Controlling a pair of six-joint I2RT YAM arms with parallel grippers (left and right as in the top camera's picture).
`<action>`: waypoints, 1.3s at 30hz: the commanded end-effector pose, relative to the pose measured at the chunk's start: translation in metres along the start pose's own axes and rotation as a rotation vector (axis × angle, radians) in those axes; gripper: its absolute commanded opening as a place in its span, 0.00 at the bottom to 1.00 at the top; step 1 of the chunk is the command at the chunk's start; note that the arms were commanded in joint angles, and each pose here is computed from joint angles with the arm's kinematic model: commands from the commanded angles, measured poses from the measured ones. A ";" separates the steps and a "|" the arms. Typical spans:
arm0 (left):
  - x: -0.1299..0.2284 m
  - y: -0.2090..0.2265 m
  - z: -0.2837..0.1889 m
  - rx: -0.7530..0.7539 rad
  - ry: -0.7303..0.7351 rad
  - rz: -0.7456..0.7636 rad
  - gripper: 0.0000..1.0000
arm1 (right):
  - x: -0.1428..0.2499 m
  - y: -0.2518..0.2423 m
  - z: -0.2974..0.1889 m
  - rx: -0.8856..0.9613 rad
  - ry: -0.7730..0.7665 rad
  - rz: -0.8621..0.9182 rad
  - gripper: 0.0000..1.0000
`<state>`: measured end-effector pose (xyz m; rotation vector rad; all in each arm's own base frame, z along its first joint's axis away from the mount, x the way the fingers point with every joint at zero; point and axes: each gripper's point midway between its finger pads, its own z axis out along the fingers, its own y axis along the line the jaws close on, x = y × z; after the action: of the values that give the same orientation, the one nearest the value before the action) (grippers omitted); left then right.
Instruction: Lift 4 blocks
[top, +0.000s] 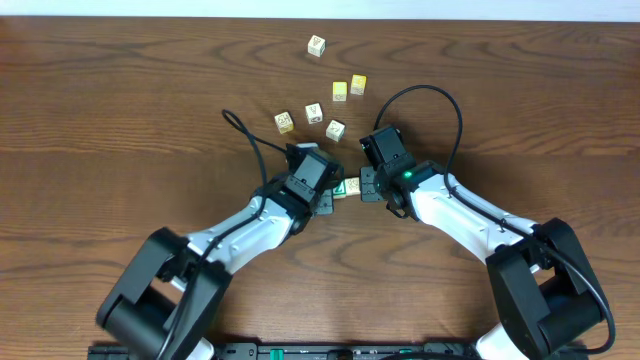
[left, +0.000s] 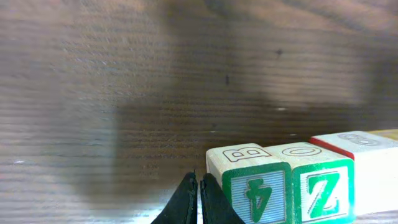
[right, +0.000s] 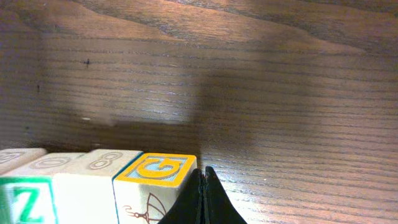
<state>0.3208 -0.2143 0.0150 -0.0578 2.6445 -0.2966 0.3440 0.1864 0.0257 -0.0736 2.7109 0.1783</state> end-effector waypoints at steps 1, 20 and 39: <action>0.016 -0.100 -0.024 0.369 0.097 0.078 0.07 | 0.025 0.098 -0.023 -0.405 0.116 -0.079 0.01; 0.014 -0.102 -0.025 0.373 0.091 0.079 0.07 | 0.030 0.096 -0.014 -0.388 0.134 -0.078 0.01; 0.014 -0.102 -0.025 0.373 0.091 0.078 0.07 | 0.029 0.100 -0.009 -0.406 0.131 -0.079 0.01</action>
<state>0.3202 -0.2151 0.0093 -0.0754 2.6564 -0.3012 0.3466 0.1863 0.0128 -0.0787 2.7207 0.1582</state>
